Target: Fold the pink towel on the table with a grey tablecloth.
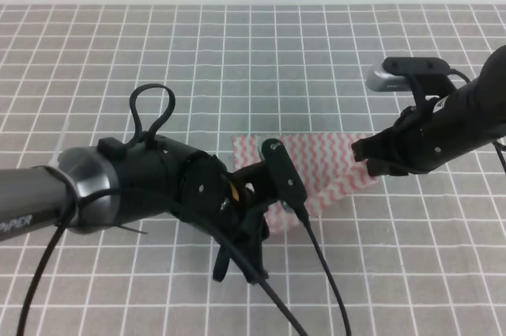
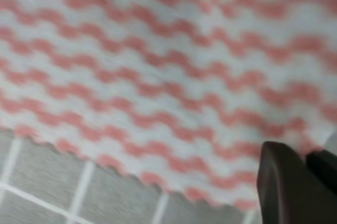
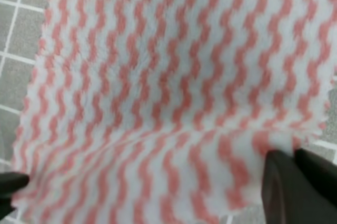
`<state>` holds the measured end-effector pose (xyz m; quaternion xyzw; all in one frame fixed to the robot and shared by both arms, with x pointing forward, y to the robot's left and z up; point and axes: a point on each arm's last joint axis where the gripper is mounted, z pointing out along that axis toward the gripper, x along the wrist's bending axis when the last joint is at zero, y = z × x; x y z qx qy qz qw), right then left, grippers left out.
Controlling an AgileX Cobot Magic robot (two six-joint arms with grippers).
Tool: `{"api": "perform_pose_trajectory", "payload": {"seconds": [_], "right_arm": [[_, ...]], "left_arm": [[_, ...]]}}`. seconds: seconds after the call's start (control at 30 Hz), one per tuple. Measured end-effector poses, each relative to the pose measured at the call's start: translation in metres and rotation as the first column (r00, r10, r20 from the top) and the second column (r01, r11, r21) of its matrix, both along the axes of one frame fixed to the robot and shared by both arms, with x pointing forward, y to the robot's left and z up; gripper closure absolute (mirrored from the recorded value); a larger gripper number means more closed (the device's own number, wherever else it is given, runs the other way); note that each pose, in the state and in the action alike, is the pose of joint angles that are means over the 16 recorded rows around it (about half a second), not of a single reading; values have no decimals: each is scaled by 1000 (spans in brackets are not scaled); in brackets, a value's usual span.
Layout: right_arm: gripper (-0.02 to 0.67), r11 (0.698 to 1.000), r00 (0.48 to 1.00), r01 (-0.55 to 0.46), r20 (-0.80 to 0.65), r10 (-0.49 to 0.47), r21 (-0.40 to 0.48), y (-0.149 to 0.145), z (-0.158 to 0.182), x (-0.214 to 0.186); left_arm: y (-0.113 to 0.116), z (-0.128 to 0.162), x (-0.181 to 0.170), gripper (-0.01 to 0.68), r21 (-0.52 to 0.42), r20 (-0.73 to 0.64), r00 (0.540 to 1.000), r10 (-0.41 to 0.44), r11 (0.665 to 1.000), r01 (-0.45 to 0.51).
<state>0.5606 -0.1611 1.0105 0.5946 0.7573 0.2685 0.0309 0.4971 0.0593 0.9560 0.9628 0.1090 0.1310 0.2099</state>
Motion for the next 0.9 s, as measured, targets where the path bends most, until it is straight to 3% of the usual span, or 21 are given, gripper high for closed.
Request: {"api": "perform_pose_trajectory", "payload": {"seconds": [0.2,0.9], "right_arm": [[664,1000,1000,-4,-16,4,-10,-3,0,-1],[664,999,999,-28,-28,27,-45,-5,-1,-4]], "left_arm": [[-1,2,4,665,-30,36,999,23,999,-22],[-1,10,18,673,-135,132,986,104,987,-86]]}}
